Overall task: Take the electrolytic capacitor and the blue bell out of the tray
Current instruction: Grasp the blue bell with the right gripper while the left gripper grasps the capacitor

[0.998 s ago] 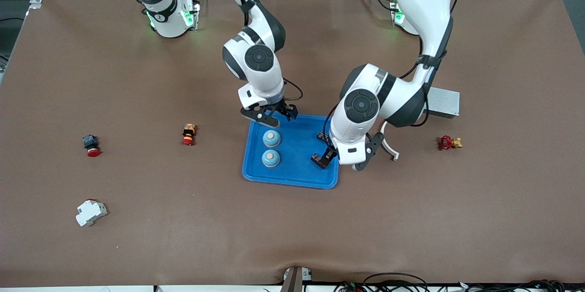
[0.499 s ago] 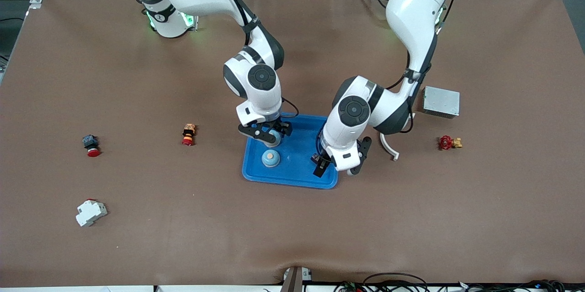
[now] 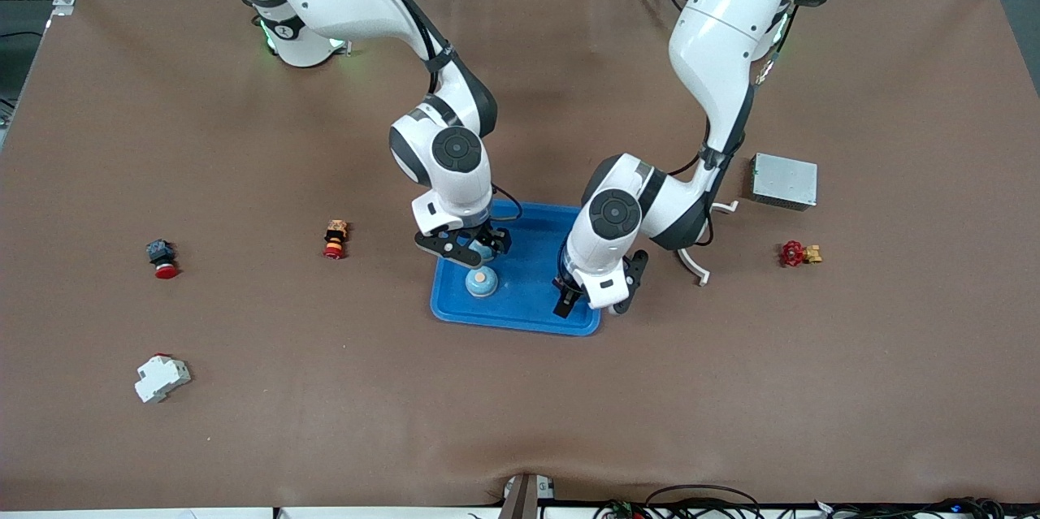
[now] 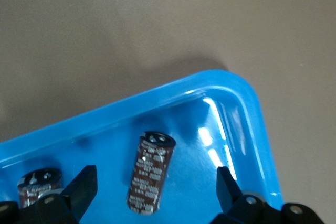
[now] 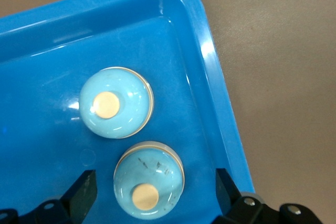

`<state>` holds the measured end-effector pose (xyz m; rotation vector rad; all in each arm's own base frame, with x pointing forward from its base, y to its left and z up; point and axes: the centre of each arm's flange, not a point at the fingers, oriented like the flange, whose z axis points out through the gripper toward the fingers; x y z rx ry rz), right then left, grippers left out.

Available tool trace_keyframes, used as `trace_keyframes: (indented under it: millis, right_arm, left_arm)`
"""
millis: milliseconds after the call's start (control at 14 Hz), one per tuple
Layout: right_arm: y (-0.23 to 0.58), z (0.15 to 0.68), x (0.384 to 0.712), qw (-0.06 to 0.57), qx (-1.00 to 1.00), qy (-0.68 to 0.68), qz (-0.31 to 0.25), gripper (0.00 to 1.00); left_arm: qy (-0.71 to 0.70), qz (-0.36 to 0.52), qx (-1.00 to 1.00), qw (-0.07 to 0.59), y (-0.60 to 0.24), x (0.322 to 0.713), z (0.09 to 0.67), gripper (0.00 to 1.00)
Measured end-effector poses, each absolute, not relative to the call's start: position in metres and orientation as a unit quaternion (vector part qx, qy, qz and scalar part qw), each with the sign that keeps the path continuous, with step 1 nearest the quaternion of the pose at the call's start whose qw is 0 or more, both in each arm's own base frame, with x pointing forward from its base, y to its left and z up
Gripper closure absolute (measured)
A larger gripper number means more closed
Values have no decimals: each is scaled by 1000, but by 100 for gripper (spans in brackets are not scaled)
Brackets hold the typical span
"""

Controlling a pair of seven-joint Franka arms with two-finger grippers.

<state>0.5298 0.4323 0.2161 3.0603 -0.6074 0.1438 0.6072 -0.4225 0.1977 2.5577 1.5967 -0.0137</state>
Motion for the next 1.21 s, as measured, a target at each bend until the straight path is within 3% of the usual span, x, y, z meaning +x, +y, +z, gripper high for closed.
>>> trace_keyframes:
  millis: [926,1069,1211]
  right_arm:
    - [439,196,526,12,980,-197,41,0]
    - [442,194,528,11,977,-207,42,0]
    - [444,193,529,9,977,-210,43,0]
  left_arm:
    - [525,-10,849,51,-425,601,177,0]
    - [525,-9,849,52,-425,602,178,3]
    - [525,-9,849,53,-426,602,179,19]
